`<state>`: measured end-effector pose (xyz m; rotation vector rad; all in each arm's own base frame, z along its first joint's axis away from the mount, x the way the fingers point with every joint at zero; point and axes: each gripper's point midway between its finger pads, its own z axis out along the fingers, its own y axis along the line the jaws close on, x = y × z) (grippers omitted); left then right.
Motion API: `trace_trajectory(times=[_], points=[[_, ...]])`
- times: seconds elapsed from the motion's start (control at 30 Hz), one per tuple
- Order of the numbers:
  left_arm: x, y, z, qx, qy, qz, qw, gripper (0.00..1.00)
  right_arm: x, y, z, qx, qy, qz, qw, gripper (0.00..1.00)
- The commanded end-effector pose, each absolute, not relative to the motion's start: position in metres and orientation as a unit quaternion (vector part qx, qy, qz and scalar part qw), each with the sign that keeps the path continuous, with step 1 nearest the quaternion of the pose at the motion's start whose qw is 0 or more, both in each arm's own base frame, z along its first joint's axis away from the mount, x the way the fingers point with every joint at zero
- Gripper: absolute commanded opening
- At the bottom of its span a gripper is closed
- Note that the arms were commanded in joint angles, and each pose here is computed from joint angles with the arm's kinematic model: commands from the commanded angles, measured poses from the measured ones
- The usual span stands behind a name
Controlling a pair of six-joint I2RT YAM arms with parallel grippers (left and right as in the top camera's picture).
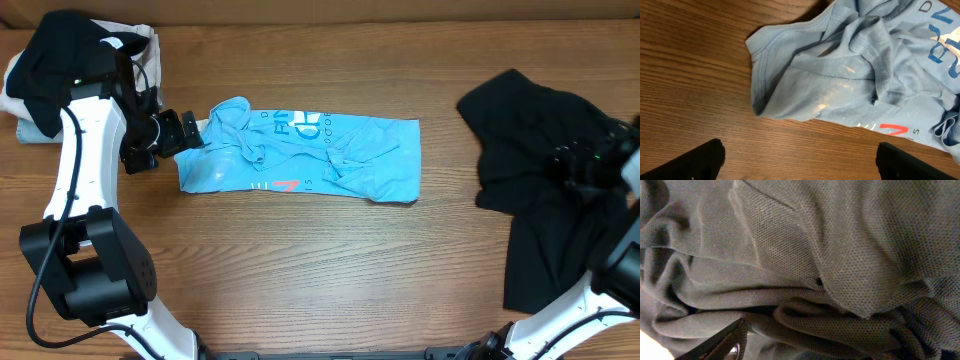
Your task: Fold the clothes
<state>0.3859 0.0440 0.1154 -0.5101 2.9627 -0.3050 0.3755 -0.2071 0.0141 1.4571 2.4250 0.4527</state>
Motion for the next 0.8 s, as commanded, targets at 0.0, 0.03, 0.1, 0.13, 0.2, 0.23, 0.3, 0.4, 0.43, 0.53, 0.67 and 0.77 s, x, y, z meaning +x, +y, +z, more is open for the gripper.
trace_trajectory(times=[0.0, 0.03, 0.1, 0.13, 0.2, 0.23, 0.3, 0.4, 0.43, 0.53, 0.67, 0.77], points=[[0.391, 0.048, 0.124, -0.157, 0.980, -0.096, 0.078, 1.00, 0.378, -0.202, 0.025, 0.497, 0.835, 0.187, 0.144, 0.72], [0.392, 0.048, 0.124, -0.148, 0.981, -0.095, 0.080, 1.00, 0.385, -0.198, 0.040, 0.476, 0.841, 0.197, 0.163, 0.74], [0.395, 0.048, 0.124, -0.120, 0.985, -0.093, 0.088, 1.00, 0.399, -0.182, 0.078, 0.413, 0.857, 0.228, 0.205, 0.83], [0.397, 0.049, 0.124, -0.104, 0.986, -0.091, 0.095, 1.00, 0.402, -0.175, 0.092, 0.392, 0.863, 0.235, 0.215, 0.86], [0.404, 0.050, 0.121, -0.078, 0.987, -0.087, 0.111, 1.00, 0.405, -0.157, 0.123, 0.350, 0.878, 0.235, 0.227, 0.90], [0.407, 0.051, 0.120, -0.068, 0.987, -0.085, 0.118, 1.00, 0.406, -0.148, 0.133, 0.329, 0.886, 0.233, 0.229, 0.91], [0.414, 0.051, 0.115, -0.045, 0.987, -0.084, 0.129, 1.00, 0.407, -0.118, 0.151, 0.276, 0.906, 0.230, 0.222, 0.91], [0.417, 0.052, 0.112, -0.039, 0.987, -0.083, 0.134, 1.00, 0.406, -0.079, 0.150, 0.232, 0.928, 0.216, 0.195, 0.91], [0.417, 0.052, 0.111, -0.040, 0.987, -0.083, 0.135, 1.00, 0.405, -0.065, 0.147, 0.217, 0.935, 0.211, 0.184, 0.91], [0.418, 0.052, 0.109, -0.040, 0.987, -0.083, 0.135, 1.00, 0.407, -0.017, 0.139, 0.163, 0.955, 0.190, 0.160, 0.90], [0.418, 0.052, 0.106, -0.041, 0.987, -0.083, 0.132, 1.00, 0.408, 0.051, 0.130, 0.132, 0.971, 0.133, 0.148, 0.86], [0.418, 0.052, 0.106, -0.043, 0.987, -0.084, 0.131, 1.00, 0.408, 0.091, 0.123, 0.115, 0.975, 0.119, 0.148, 0.79]])
